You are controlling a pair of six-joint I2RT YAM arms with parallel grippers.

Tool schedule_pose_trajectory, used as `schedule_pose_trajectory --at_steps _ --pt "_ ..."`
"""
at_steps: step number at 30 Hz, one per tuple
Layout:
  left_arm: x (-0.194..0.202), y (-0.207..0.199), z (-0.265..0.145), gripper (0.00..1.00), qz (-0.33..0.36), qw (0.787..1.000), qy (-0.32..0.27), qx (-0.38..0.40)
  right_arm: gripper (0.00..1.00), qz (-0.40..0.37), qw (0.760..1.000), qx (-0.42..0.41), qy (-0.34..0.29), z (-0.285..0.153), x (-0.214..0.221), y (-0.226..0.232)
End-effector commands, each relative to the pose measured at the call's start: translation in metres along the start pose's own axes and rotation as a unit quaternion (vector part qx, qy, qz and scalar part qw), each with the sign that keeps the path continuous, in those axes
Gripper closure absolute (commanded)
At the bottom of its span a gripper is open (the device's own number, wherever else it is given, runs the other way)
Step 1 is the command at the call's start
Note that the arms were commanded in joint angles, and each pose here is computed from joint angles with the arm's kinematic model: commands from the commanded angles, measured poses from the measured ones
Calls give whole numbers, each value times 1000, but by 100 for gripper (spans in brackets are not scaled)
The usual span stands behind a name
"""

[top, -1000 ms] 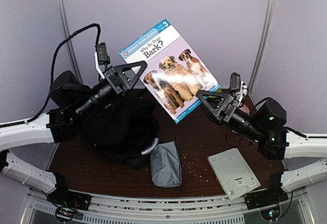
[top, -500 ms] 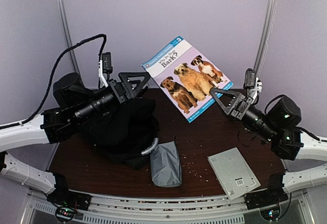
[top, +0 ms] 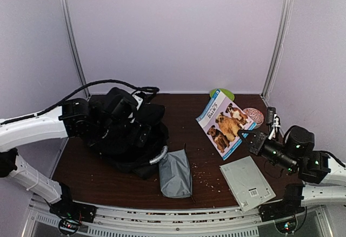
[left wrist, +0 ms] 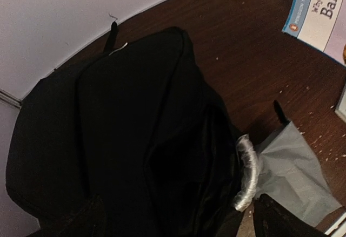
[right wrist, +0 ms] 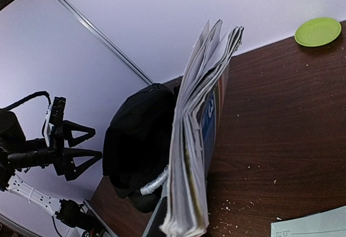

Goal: Pack the student bag
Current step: Pick up the book from the center of the board, then place the book in the student bag.

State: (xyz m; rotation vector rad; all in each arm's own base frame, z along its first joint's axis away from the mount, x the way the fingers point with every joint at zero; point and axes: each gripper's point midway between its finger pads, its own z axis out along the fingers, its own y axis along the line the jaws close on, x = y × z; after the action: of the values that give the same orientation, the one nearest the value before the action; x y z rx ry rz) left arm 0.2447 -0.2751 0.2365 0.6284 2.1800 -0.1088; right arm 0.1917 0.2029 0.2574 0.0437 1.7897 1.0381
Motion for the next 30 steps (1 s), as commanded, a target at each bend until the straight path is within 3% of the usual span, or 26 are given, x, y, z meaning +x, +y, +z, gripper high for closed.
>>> schedule_pose_trajectory --at_steps 1,4,11,14,17,21,22,25,30 --pt "28 20 19 2 111 986 82 -93 100 15 1000 -10 -11 1 -6 6" --pt "37 23 35 2 129 977 116 -121 100 16 1000 -21 2 7 -2 13" --pt "63 45 73 2 92 969 179 -144 100 29 998 -58 22 17 1 34" --pt "63 47 81 7 86 968 182 -147 100 42 996 -75 38 23 8 42" --pt "50 52 77 33 66 973 157 -158 100 67 990 -106 67 31 23 53" --pt "12 52 55 82 5 988 85 -128 100 105 979 -137 106 41 39 67" --pt "2 49 49 90 -11 991 68 -113 100 118 976 -145 108 43 40 70" --pt "-22 43 36 99 -49 995 23 -78 100 156 966 -176 110 47 39 84" --pt "-48 35 23 100 -93 995 -24 -32 100 188 956 -190 122 61 44 96"
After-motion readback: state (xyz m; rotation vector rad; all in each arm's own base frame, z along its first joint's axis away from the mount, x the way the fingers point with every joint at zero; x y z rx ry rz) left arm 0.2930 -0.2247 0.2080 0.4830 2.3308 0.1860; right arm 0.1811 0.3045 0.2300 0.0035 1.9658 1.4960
